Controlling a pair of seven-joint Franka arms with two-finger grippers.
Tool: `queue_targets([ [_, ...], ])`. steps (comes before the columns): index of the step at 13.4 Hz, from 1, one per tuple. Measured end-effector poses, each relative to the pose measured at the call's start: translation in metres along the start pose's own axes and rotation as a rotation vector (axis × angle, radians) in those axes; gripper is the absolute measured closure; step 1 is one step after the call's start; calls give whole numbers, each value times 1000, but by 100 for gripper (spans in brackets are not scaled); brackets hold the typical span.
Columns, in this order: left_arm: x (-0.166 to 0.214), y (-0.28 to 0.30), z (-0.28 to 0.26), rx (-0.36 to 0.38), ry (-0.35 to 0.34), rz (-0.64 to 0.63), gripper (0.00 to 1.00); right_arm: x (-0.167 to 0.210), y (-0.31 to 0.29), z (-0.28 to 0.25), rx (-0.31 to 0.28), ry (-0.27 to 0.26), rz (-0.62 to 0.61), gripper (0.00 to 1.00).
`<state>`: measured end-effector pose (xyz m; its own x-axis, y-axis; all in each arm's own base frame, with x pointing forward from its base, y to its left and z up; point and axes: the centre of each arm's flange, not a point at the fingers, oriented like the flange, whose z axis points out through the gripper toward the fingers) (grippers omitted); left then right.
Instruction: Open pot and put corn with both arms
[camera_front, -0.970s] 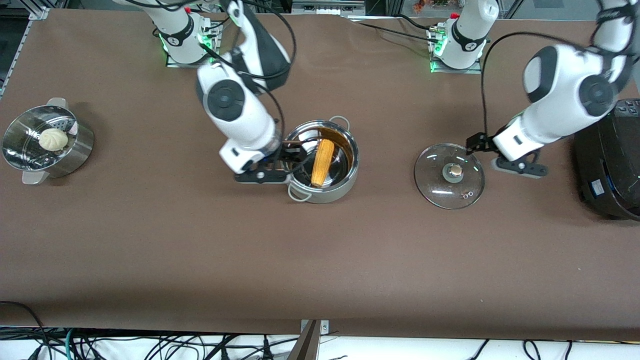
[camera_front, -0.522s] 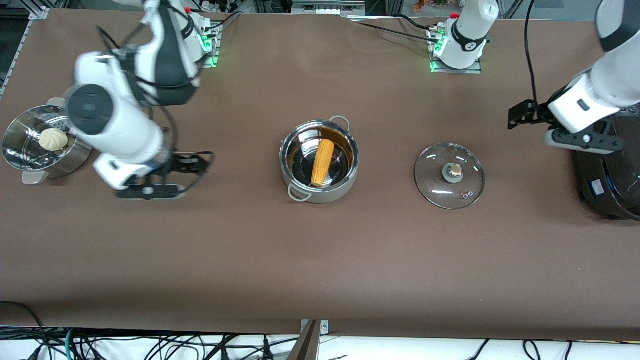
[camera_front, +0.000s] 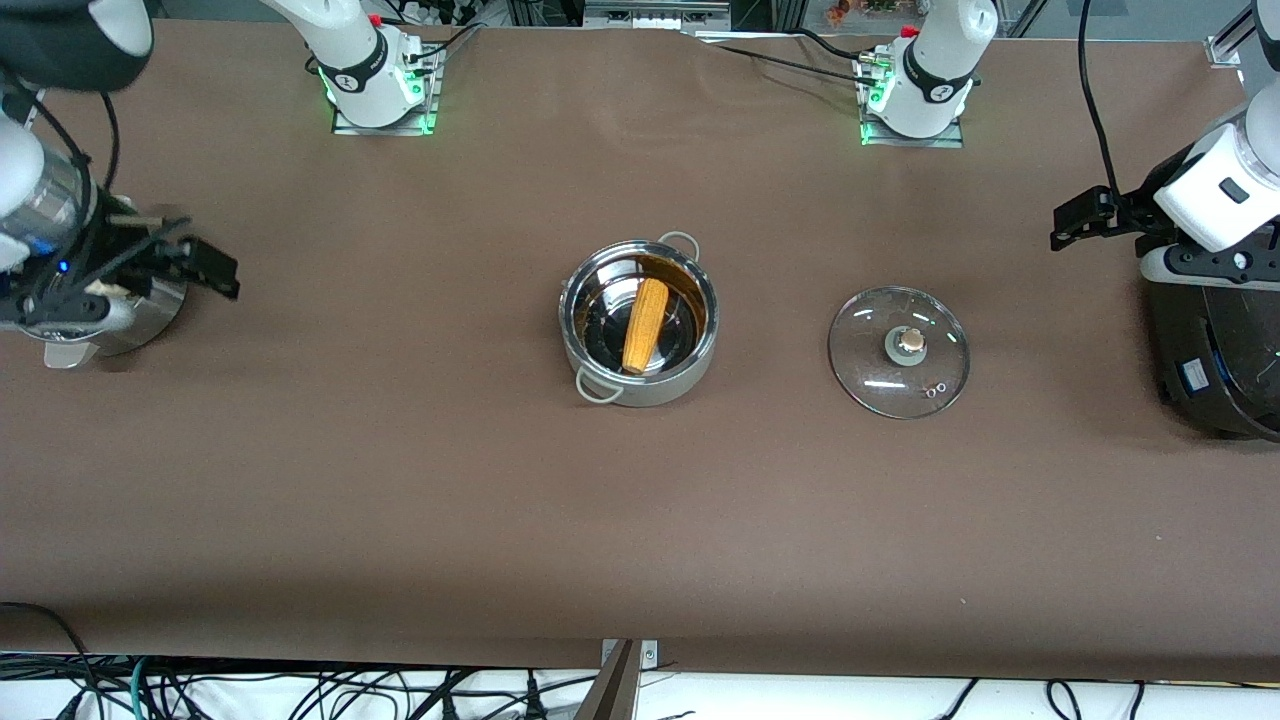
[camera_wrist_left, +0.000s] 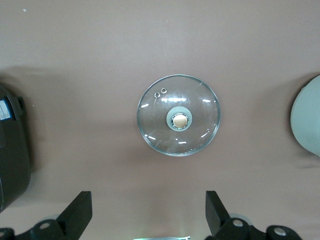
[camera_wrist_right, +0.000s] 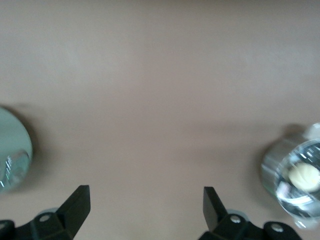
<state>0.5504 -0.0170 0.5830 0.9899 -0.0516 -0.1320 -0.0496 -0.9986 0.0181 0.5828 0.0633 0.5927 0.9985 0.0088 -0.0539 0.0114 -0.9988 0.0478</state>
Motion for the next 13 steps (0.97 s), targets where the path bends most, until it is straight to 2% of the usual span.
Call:
queue_targets([
  [1,1,-1,1,0,-1,-2,0,-10,-1,2,-3,2,-4,0],
  [3,1,0,1,0,-2,-12,0,-24,13,20,6,45,18,0],
  [6,1,1,2,0,-4,-18,0,-31,47,27,24,62,76,0],
  [13,2,-4,3,-1,-7,-28,0,-27,60,23,31,41,77,0],
])
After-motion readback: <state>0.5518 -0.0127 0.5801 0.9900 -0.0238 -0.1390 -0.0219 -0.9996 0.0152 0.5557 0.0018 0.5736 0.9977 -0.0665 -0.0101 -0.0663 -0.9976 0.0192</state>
